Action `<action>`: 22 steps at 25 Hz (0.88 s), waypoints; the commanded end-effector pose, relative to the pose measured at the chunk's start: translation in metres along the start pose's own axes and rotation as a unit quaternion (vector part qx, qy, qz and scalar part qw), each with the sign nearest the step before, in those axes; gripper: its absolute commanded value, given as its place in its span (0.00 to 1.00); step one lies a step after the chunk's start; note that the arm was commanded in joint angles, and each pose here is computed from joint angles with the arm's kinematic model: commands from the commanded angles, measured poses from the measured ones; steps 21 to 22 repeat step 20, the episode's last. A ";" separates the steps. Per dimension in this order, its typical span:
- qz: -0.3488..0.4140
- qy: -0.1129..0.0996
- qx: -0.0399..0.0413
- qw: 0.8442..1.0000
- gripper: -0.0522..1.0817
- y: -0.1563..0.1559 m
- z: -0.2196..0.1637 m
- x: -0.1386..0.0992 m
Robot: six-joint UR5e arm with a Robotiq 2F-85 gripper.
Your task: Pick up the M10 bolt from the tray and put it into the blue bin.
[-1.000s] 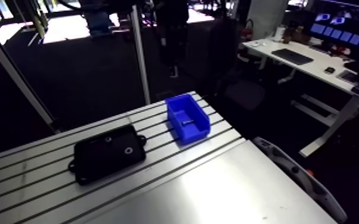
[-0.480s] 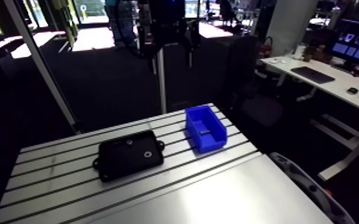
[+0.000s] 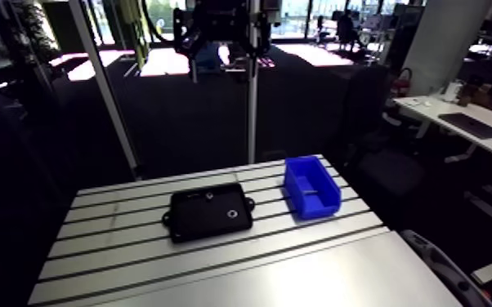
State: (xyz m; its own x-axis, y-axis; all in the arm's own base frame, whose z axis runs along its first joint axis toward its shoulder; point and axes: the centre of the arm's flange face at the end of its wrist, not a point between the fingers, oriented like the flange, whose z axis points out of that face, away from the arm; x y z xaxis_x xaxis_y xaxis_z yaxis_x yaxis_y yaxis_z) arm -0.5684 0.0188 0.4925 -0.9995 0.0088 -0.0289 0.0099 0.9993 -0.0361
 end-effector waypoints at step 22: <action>-0.014 -0.005 0.012 1.000 0.06 -0.037 -0.018 -0.011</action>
